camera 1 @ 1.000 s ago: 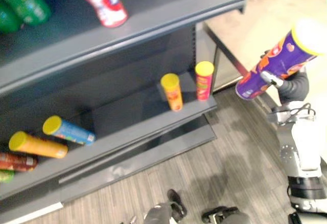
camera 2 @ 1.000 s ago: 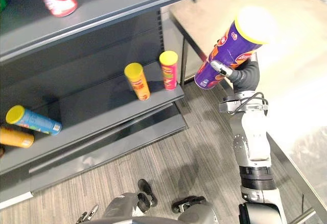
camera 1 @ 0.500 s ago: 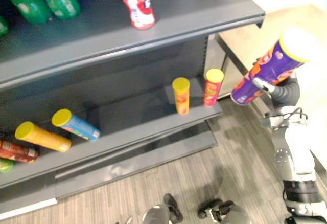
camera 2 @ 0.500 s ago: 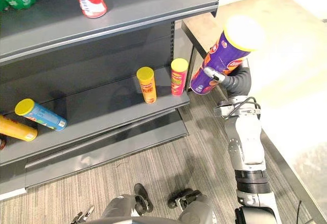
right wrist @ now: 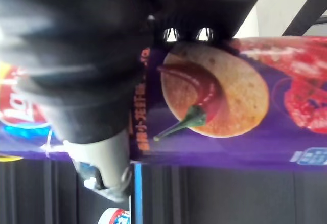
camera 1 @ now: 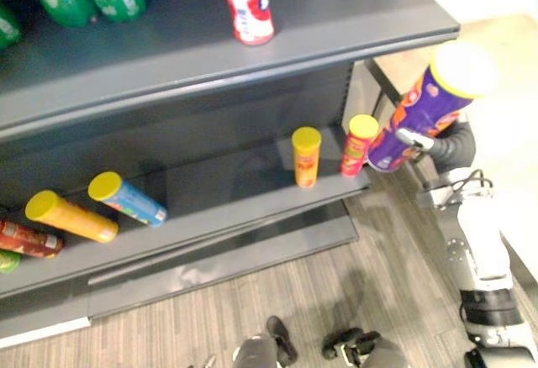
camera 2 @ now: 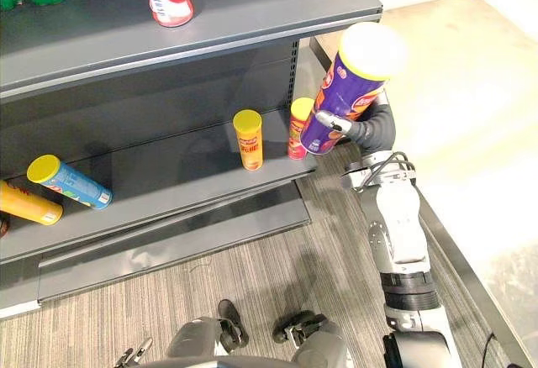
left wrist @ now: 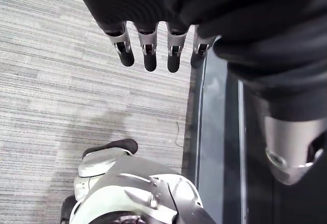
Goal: Put the gum and the chips on the shelf.
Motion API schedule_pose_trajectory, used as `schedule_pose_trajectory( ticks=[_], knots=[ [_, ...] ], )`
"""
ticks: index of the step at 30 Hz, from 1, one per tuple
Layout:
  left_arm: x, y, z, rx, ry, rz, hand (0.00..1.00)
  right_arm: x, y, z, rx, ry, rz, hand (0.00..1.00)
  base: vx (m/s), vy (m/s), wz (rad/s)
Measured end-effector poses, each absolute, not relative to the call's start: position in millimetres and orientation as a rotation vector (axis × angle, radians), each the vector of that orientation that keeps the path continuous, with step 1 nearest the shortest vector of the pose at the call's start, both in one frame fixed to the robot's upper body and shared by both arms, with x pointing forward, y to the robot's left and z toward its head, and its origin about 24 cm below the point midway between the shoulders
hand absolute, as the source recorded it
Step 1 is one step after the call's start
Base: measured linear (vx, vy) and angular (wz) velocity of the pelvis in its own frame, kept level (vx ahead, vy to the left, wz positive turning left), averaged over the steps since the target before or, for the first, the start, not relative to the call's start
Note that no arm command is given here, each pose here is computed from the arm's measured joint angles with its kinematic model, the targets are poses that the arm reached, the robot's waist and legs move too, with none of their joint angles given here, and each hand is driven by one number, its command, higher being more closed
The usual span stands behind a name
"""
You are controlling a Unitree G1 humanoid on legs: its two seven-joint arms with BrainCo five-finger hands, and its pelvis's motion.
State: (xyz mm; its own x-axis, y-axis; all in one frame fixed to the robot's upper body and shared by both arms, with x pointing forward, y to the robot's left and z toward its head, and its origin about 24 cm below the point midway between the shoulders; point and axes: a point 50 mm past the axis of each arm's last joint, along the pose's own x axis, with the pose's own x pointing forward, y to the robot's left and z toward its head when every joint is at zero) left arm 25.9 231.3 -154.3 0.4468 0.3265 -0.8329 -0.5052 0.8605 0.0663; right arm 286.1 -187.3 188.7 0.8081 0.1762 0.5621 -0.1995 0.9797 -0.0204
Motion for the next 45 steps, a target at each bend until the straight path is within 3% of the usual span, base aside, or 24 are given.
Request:
schedule_pose_trajectory(
  ticks=[10, 14, 19, 32, 45],
  knots=[
    [34, 224, -154, -0.214, 0.984, 0.519, 0.00, 283, -146, 163, 0.082, -0.498, 0.414, 1.00, -0.03, 0.088, 0.29],
    [56, 239, -148, -0.168, 0.938, 0.527, 0.00, 278, -147, 148, 0.113, -0.449, 0.377, 1.00, 0.02, 0.034, 1.31],
    [53, 237, -150, -0.188, 0.964, 0.547, 0.00, 277, -138, 147, 0.135, -0.448, 0.402, 1.00, 0.06, -0.054, 0.80],
    [61, 223, -149, -0.202, 0.914, 0.467, 0.00, 278, -159, 155, 0.159, -0.513, 0.292, 1.00, -0.02, -0.157, 0.13],
    [72, 227, -144, -0.161, 0.851, 0.423, 0.00, 276, -156, 154, 0.130, -0.525, 0.334, 1.00, 0.01, -0.012, -0.07]
  ],
)
